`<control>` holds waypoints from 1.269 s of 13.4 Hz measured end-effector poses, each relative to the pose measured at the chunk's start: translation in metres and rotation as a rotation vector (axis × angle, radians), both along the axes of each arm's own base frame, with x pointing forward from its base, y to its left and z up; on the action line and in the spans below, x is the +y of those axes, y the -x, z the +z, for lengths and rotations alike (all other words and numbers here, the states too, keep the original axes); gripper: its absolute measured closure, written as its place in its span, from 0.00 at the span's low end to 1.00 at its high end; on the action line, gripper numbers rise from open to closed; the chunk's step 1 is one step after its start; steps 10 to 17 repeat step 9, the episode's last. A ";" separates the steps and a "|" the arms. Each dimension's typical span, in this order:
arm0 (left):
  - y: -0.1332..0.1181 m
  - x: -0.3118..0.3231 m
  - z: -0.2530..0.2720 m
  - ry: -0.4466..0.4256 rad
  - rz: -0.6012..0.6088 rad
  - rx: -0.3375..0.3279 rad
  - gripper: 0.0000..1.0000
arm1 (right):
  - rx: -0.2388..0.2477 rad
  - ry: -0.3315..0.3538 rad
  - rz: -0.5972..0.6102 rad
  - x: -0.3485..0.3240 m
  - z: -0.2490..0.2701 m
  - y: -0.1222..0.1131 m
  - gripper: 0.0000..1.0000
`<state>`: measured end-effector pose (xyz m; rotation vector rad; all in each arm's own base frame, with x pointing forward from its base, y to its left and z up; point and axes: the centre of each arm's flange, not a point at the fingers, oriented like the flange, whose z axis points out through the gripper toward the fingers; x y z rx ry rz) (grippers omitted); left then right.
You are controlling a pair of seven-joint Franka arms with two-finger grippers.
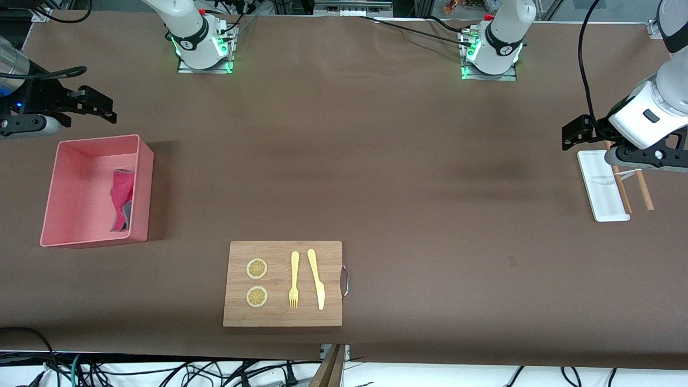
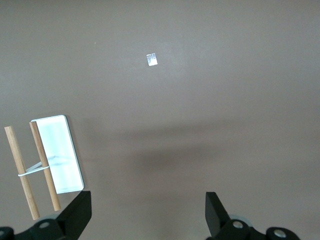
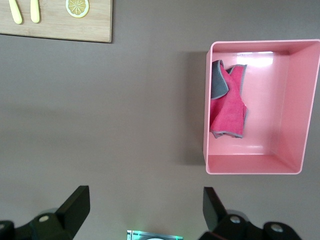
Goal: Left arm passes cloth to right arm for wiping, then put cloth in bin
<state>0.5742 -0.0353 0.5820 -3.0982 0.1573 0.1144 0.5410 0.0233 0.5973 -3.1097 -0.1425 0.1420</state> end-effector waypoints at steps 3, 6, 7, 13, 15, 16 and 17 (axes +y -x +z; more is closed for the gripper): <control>0.000 0.000 0.000 0.000 0.000 0.000 0.00 | -0.010 0.000 0.000 0.000 0.004 -0.001 0.00; 0.000 0.000 0.000 0.000 0.000 0.000 0.00 | -0.012 0.000 0.007 0.004 0.006 0.000 0.00; 0.000 0.000 0.000 0.000 0.000 0.000 0.00 | -0.012 0.003 0.009 0.004 0.006 0.000 0.00; 0.000 0.000 0.000 0.000 0.000 0.000 0.00 | -0.011 0.011 0.011 0.005 0.005 -0.001 0.00; 0.000 0.000 0.000 0.000 0.000 0.000 0.00 | -0.011 0.011 0.011 0.005 0.005 -0.001 0.00; 0.000 0.000 0.000 0.000 0.000 0.000 0.00 | -0.011 0.011 0.011 0.005 0.005 -0.001 0.00; 0.000 0.000 0.000 0.000 0.000 0.000 0.00 | -0.011 0.011 0.011 0.005 0.005 -0.001 0.00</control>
